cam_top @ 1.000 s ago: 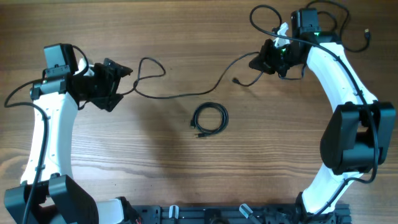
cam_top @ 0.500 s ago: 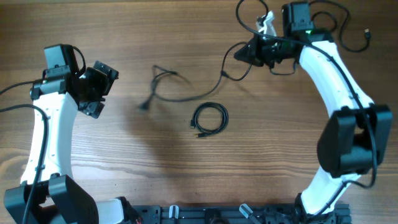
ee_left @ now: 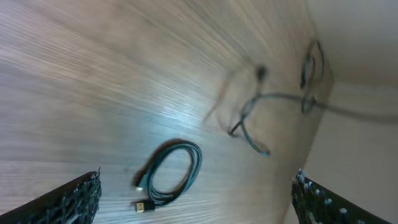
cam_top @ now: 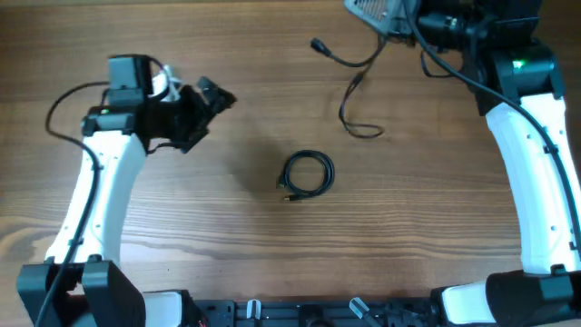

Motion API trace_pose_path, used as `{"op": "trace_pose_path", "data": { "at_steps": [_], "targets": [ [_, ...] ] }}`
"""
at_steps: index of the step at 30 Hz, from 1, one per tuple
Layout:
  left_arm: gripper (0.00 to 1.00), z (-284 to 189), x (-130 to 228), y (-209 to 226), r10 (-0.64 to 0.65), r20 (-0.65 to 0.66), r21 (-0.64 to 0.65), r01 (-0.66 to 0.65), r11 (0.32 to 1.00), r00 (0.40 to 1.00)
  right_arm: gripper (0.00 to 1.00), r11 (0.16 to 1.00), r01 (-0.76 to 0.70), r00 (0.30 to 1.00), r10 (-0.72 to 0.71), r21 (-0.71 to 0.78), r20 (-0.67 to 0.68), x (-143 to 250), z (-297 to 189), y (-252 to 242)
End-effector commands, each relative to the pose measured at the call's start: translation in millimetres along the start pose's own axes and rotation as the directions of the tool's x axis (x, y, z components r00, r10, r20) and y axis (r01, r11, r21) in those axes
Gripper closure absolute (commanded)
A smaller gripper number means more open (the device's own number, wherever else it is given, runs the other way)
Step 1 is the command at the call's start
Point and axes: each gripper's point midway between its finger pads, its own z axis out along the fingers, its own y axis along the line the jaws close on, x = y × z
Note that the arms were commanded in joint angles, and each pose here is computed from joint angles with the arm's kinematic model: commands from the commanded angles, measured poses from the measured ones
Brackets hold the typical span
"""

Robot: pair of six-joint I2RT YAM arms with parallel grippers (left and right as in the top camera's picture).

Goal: Untangle cables
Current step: 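Carry the cable with the right gripper toward the top of the table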

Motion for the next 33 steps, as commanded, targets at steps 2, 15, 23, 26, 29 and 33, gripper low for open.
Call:
{"op": "trace_pose_path", "data": {
  "at_steps": [2,15,23,26,29,33],
  "targets": [
    [0.0,23,32,-31,0.285,-0.051,0.031,-0.284,0.958,0.957,0.96,0.993,-0.026,0.999,0.022,-0.115,-0.03,3,13,36],
    [0.0,33,59,-48,0.325,-0.108,0.068,-0.319,0.945,0.939,0.96,0.916,-0.01,0.999,0.031,-0.402,0.045,-19,2,131],
    [0.03,45,86,-61,0.139,-0.158,0.03,-0.136,0.99,0.978,0.96,0.901,-0.034,0.992,0.084,-0.432,0.097,-16,24,147],
    [0.06,50,84,-66,0.163,-0.117,0.017,-0.162,0.987,0.98,0.96,0.893,-0.048,0.995,0.084,-0.447,0.062,-5,31,155],
    [0.09,56,71,-53,0.014,-0.046,-0.069,-0.017,0.997,0.999,0.96,0.884,-0.077,0.995,0.098,-0.462,0.021,6,38,163],
    [0.48,78,65,-34,-0.008,-0.042,-0.14,0.002,0.99,0.999,0.96,0.881,-0.08,0.996,0.086,-0.466,-0.007,13,39,165]
  ]
}}
